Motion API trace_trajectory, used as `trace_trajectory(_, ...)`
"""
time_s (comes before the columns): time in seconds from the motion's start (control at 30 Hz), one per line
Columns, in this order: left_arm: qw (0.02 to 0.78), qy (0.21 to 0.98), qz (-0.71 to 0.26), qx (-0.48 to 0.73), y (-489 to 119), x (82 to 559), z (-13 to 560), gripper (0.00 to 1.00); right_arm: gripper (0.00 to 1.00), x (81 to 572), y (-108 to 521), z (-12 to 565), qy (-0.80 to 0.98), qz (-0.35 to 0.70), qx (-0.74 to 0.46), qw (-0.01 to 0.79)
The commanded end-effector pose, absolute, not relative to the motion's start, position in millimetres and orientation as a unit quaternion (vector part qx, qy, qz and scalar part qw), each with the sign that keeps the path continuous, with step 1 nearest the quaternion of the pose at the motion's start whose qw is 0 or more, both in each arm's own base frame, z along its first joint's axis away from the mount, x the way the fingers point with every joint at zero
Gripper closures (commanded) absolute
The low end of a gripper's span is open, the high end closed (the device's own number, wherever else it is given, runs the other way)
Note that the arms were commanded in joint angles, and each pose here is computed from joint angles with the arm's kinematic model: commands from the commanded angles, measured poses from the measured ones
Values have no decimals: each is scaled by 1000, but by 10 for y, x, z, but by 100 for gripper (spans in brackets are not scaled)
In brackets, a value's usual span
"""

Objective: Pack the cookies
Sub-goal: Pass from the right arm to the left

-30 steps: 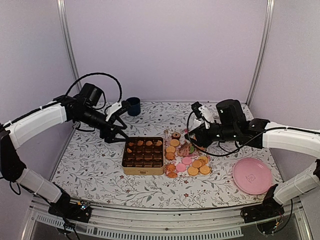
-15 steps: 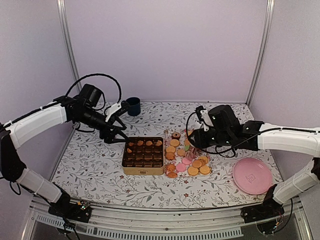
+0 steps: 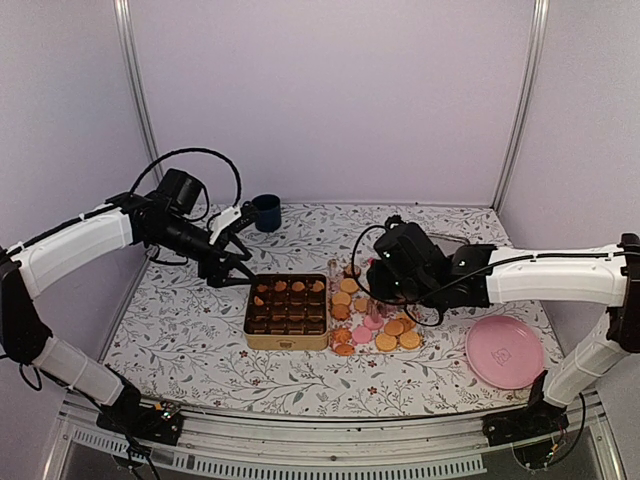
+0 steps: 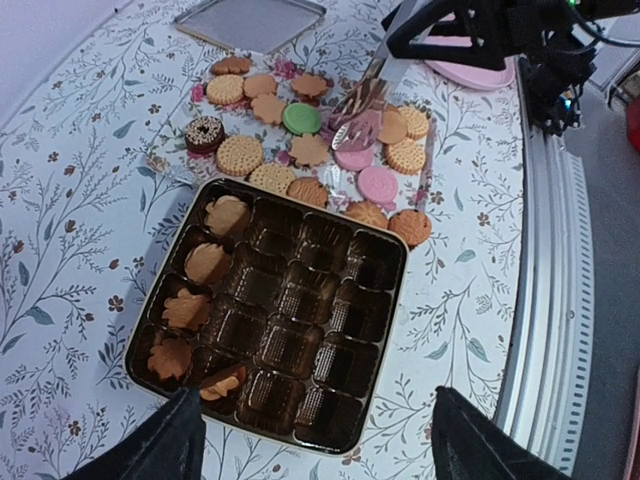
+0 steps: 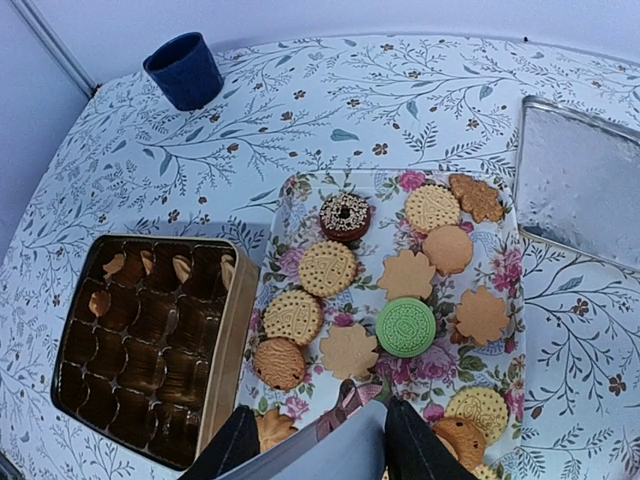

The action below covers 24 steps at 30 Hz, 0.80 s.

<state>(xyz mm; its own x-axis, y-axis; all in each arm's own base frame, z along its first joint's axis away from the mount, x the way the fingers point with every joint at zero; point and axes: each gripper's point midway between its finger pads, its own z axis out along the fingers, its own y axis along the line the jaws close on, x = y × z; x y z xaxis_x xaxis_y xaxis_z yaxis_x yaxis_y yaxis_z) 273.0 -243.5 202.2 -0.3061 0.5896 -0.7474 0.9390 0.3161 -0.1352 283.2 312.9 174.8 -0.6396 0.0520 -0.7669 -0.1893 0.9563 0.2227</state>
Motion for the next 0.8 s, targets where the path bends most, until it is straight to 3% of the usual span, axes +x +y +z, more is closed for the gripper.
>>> trace_trajectory(0.0, 313, 746, -291, 511, -2397, 2721, 2066, 22, 57, 2906, 3176, 1873, 880, 139, 32, 453)
trace_trajectory(0.37, 314, 744, -293, 512, -2377, 2719, 2058, 22, 49, 2869, 3277, 1809, 877, 93, 77, 464)
trace_trajectory(0.77, 314, 743, -296, 512, -2361, 2708, 2032, 23, 48, 2805, 3167, 1837, 874, 65, 85, 475)
